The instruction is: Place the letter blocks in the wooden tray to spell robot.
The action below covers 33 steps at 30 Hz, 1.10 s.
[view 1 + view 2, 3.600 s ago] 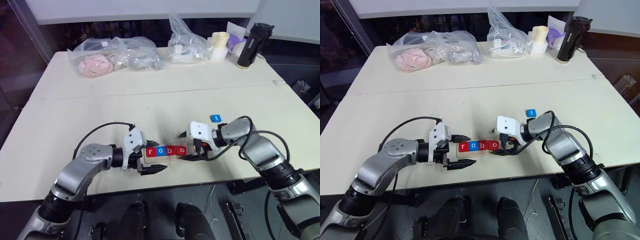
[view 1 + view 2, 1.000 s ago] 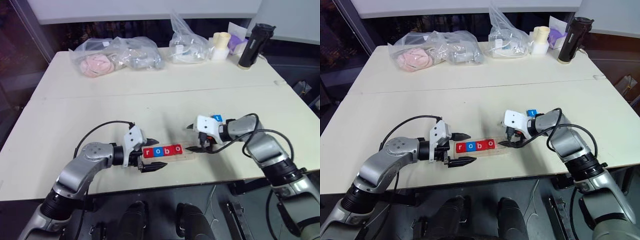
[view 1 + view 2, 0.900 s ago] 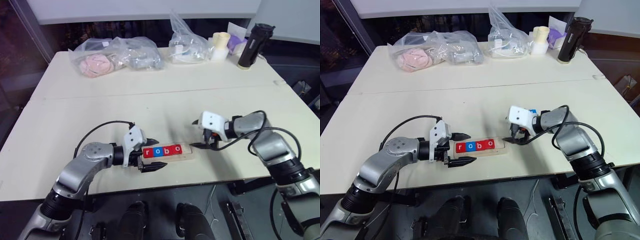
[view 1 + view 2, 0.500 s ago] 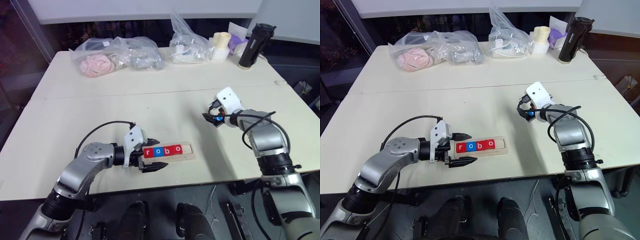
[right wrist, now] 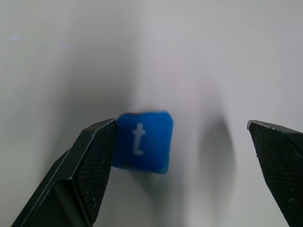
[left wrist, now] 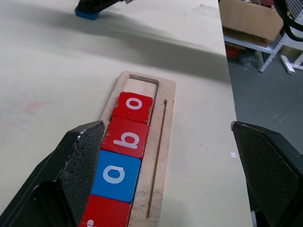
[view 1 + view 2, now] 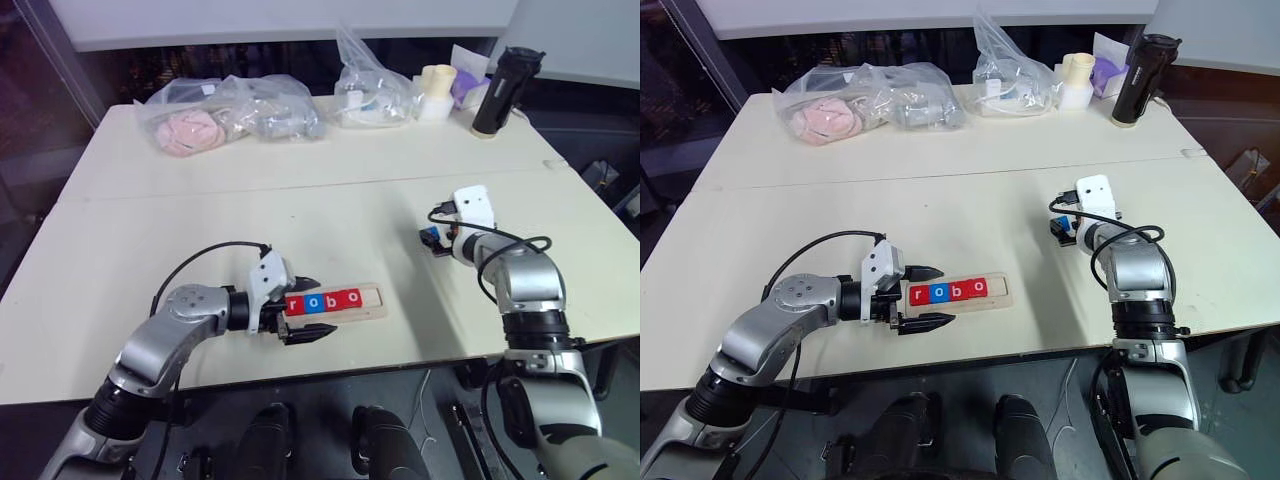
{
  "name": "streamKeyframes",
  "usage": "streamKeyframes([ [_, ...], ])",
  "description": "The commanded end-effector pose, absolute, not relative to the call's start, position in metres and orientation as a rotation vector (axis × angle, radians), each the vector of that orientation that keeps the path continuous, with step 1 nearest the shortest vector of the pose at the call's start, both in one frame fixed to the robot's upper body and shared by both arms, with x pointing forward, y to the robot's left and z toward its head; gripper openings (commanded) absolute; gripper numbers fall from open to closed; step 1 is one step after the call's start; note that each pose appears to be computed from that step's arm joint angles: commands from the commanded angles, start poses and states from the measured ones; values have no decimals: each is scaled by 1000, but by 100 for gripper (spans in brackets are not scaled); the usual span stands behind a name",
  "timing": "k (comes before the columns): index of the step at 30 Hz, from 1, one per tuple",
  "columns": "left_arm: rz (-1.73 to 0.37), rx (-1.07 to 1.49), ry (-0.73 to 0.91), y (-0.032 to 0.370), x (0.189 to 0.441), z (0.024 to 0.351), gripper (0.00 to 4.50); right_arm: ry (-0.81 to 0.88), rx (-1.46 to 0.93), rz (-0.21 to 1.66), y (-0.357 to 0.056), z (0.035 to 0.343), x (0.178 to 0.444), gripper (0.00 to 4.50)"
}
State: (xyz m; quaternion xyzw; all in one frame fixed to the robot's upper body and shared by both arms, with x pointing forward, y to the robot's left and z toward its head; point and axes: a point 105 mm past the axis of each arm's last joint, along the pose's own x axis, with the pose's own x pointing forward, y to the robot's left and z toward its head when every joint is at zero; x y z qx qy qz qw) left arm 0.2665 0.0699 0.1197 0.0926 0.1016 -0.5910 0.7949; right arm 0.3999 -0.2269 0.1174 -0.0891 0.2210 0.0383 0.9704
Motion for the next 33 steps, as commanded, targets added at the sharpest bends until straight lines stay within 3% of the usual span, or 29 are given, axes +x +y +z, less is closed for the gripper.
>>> streamKeyframes([
  [1,-1281,224,173,67,267,128,450,392,-161,66,-226,135,405,443],
  [22,-1265,232,168,68,268,128,450,517,-104,46,-216,103,397,443],
  [25,-1265,233,168,68,268,128,450,550,-44,34,-214,98,393,355],
  [28,-1265,233,168,68,269,128,450,570,1,20,-214,96,392,197],
  [30,-1264,234,167,68,269,128,450,569,0,16,-215,97,392,118],
  [33,-1265,234,167,68,269,128,450,573,-10,18,-215,100,391,119],
])
